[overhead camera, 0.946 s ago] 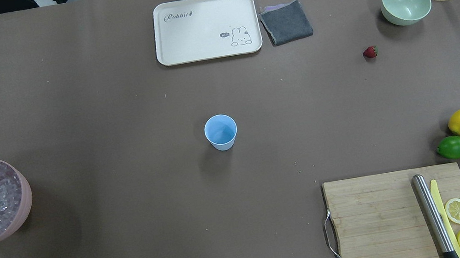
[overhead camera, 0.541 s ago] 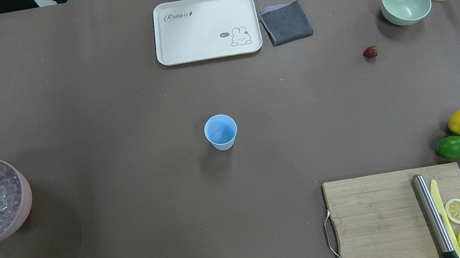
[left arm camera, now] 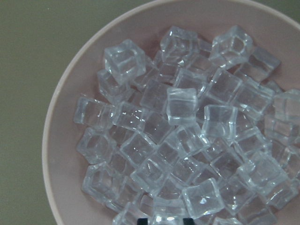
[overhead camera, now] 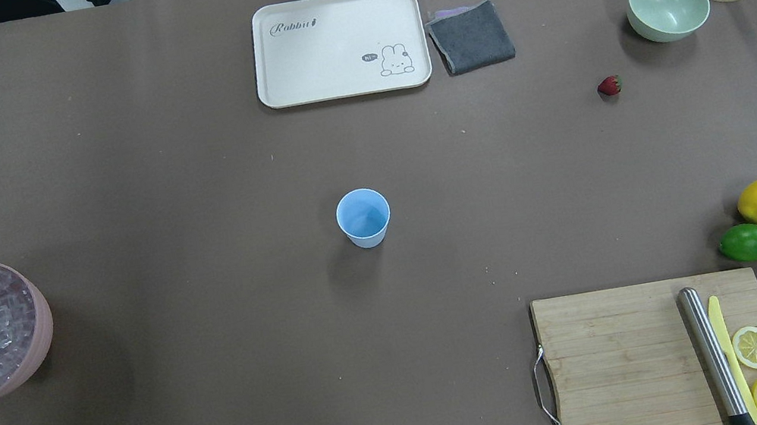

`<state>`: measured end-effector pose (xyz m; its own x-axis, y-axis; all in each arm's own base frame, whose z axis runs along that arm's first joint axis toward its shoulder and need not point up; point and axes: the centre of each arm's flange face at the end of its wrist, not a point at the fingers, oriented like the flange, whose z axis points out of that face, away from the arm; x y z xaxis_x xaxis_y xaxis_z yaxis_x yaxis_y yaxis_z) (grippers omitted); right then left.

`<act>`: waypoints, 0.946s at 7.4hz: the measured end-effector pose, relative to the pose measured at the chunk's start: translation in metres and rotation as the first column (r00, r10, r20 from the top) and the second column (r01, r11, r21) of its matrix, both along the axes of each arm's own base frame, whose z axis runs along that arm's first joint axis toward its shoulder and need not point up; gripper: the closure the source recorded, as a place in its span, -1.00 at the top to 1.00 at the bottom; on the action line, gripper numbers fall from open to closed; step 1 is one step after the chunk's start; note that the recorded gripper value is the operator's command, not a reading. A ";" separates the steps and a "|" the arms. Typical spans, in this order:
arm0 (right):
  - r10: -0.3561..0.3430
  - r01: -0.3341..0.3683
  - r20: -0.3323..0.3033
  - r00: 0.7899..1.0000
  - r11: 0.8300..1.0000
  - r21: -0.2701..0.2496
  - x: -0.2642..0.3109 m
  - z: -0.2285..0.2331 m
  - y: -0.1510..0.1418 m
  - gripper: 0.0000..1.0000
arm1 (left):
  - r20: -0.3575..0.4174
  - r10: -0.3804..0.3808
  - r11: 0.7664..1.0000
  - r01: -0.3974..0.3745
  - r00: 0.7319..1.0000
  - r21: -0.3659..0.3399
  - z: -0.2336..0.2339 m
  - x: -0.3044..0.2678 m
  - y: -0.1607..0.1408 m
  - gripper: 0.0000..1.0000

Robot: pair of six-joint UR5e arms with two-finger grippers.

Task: Put ice and strawberries in cup
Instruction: 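Lower the left gripper into the pink bowl and grasp an ice cube, then lift the ice cube and carry it over the light-blue cup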

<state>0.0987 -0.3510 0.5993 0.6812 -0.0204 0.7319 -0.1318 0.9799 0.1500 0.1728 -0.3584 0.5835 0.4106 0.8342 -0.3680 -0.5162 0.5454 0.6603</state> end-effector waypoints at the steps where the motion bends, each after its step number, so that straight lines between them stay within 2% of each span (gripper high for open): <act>1: 0.000 0.000 -0.002 1.000 1.000 0.000 0.000 0.000 0.000 1.00 | -0.018 0.006 1.000 -0.006 1.000 0.001 -0.002 -0.001 0.000 -1.00; 3: 0.001 -0.001 -0.004 1.000 1.000 -0.002 0.000 0.001 0.001 1.00 | -0.098 0.016 0.999 -0.019 0.995 -0.031 -0.015 -0.011 -0.007 -1.00; 5: 0.001 -0.001 -0.005 1.000 1.000 -0.002 0.000 0.001 0.001 1.00 | -0.181 -0.005 0.998 -0.006 0.984 -0.060 -0.044 -0.021 -0.036 -1.00; 7: 0.001 -0.001 -0.005 1.000 1.000 -0.002 0.000 0.001 0.001 1.00 | -0.245 -0.090 0.990 0.060 0.965 -0.129 -0.095 -0.006 -0.076 -1.00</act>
